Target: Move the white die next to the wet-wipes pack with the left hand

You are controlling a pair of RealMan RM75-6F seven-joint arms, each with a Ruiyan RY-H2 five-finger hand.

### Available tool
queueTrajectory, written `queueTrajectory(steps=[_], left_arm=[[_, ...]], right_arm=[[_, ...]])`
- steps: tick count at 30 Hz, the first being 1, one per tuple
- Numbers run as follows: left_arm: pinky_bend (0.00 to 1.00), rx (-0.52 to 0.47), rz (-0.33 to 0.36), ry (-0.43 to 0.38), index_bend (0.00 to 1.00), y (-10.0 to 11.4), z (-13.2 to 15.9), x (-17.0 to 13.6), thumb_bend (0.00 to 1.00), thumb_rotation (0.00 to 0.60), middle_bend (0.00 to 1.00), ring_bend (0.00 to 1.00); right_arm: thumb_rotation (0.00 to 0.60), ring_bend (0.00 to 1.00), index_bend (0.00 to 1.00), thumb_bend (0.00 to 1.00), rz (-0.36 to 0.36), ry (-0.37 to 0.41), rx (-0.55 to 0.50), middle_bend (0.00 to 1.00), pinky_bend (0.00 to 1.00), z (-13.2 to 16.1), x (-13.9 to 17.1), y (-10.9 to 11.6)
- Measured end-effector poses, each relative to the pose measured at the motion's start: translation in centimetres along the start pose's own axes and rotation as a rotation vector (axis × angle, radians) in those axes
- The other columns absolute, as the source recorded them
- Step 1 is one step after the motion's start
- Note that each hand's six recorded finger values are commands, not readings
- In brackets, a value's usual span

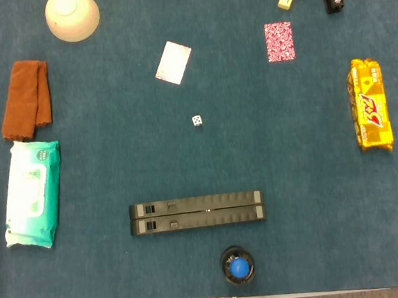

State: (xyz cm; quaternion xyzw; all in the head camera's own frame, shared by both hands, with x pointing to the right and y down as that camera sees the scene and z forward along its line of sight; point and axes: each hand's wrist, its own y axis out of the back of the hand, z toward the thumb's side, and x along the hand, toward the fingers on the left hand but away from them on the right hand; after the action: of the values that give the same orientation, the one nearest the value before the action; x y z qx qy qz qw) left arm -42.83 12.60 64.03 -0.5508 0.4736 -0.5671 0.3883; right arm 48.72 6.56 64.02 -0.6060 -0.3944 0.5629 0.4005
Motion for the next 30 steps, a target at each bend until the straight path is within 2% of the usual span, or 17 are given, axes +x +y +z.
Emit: queueTrajectory(steps=[11,19,30], left_arm=[[0.55,-0.011,-0.011,-0.009,0.49,-0.5,0.1,0.2,0.31,0.6,0.53,0.39],[0.55,-0.068,-0.025,-0.037,0.49,-0.7,0.9,0.5,0.31,0.6,0.51,0.39],[0.56,-0.145,-0.046,-0.108,0.48,-0.9,3.1,1.4,0.3,0.6,0.39,0.39]], right_arm=[[0.6,0.35,0.44,0.0,-0.008,0.007,-0.001,0.4,0.41,0.3,-0.1,0.1],[0.6,0.35,0.44,0.0,-0.022,0.033,0.001,0.4,0.41,0.9,-0.9,0.6],[0.6,0.35,0.44,0.0,-0.036,0.036,-0.009,0.4,0.41,1.0,-1.0,1.1]])
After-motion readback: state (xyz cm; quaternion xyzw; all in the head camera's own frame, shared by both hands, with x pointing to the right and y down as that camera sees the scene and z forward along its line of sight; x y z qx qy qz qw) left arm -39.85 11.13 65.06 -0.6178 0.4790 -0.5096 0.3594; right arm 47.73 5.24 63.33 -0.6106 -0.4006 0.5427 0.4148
